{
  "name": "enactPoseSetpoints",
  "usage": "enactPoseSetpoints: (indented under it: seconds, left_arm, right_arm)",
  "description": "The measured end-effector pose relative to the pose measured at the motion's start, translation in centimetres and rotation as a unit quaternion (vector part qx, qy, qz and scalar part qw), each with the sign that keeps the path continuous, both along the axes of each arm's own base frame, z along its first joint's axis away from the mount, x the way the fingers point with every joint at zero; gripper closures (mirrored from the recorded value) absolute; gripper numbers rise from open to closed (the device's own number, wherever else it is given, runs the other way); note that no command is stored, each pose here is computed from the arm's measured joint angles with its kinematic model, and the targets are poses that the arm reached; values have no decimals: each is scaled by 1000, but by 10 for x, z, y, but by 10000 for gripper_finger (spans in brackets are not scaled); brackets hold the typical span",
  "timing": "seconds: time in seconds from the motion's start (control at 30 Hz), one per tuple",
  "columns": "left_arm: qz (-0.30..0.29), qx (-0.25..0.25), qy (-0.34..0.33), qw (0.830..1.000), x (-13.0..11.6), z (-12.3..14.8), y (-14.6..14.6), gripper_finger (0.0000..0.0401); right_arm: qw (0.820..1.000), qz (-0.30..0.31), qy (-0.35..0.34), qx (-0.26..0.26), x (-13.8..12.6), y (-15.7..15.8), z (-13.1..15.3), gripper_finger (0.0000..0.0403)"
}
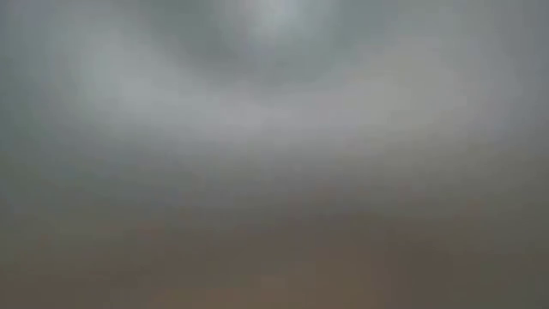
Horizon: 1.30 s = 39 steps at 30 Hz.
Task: Sort silverware by color (type)
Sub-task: Put the black fork into the orange bin
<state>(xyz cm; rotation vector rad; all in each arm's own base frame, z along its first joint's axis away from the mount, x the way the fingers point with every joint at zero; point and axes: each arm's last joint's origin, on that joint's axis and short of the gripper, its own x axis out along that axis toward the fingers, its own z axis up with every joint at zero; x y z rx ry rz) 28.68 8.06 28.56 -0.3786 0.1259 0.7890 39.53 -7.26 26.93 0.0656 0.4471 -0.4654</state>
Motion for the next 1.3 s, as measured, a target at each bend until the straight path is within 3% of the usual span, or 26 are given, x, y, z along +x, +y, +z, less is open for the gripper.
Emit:
enactPoseSetpoints:
  seconds: [0.73, 1.3]
  left_arm:
    - [53, 24, -18, 998, 1, 4, -9, 401]
    - [61, 38, -41, 997, 2, 11, -9, 401]
  right_arm:
    - [999, 4, -15, -38, 2, 0, 5, 312]
    - [997, 4, -23, -73, 3, 0, 10, 312]
